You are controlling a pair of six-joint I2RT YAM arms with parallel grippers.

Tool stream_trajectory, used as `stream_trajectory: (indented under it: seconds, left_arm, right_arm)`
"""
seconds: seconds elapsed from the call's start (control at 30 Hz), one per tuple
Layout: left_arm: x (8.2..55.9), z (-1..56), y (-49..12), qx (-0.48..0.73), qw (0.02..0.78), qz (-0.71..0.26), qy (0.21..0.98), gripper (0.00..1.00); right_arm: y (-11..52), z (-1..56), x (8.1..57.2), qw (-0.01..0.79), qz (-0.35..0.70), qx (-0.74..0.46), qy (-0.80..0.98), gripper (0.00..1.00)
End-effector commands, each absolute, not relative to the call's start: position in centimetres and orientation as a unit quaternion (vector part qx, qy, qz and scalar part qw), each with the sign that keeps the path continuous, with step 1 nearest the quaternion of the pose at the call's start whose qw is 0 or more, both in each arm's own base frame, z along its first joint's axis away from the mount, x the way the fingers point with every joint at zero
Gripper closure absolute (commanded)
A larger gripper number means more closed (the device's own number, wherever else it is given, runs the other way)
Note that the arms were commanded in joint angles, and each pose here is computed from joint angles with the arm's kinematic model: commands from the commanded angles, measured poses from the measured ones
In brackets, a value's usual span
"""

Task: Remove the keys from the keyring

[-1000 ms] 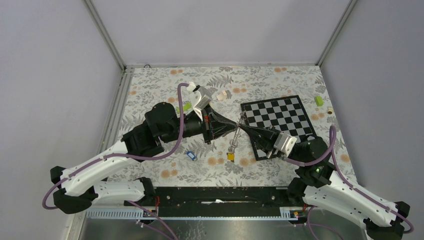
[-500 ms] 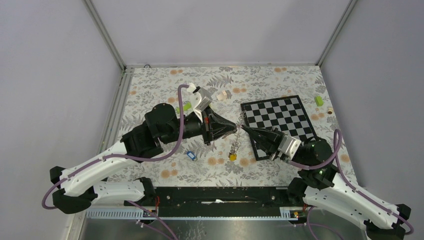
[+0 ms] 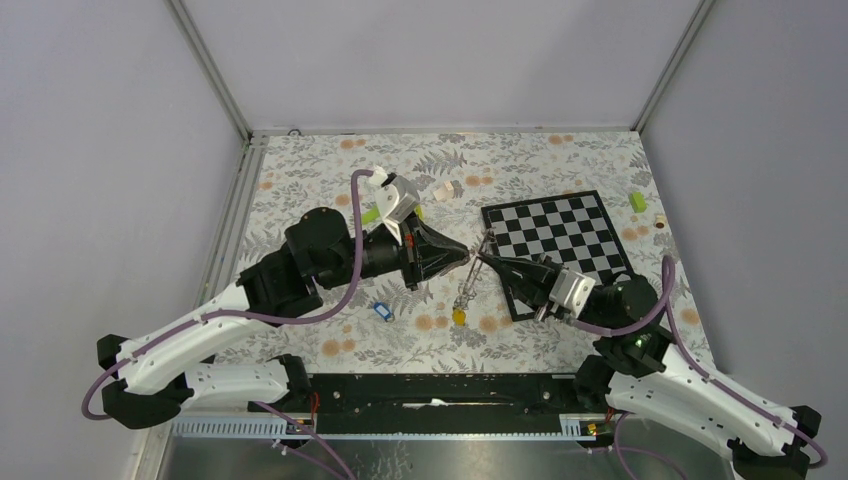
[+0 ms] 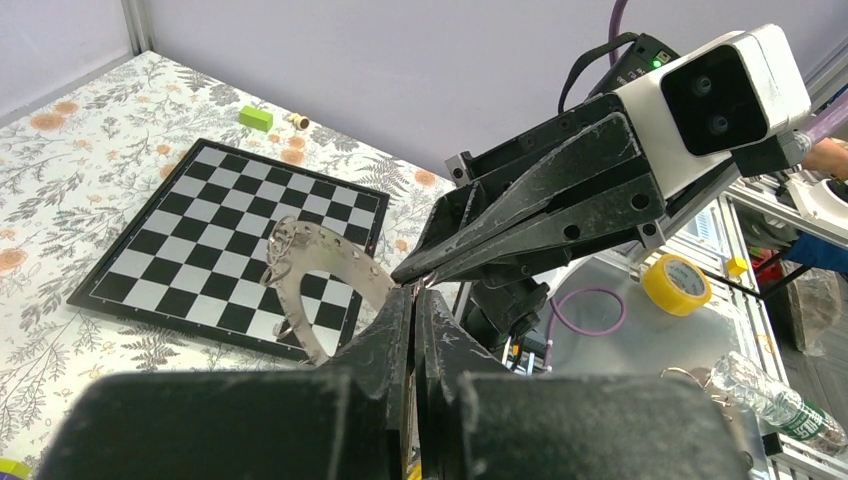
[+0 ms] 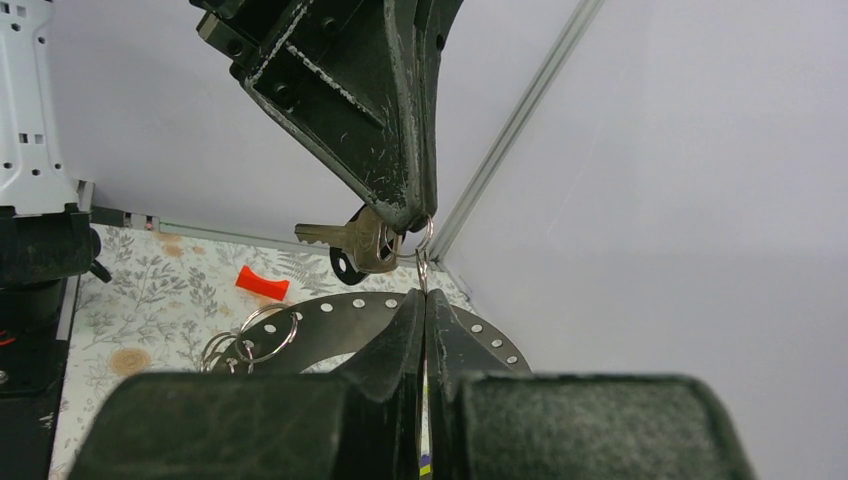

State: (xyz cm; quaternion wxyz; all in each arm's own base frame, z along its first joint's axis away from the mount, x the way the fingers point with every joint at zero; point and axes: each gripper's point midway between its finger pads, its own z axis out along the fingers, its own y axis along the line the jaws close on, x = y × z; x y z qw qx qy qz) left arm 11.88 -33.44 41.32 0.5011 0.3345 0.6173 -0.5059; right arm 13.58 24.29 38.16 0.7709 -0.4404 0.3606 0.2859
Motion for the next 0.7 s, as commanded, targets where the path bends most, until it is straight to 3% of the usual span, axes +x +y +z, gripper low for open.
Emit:
stream_trajectory:
  seconds: [0.0, 0.67]
  left_arm:
    - [11.0, 44.3, -32.8, 0.326, 0.516, -0.534, 0.586, 1.0]
    - [11.3, 44.6, -32.2, 0.317, 0.527, -0.525, 0.587, 1.0]
  right_arm:
    - [24.2, 40.4, 13.5, 0.782, 0.294, -0.423, 0.349, 1.0]
    - [23.1, 40.3, 13.4, 0.793, 0.286, -0.409, 0.349, 1.0]
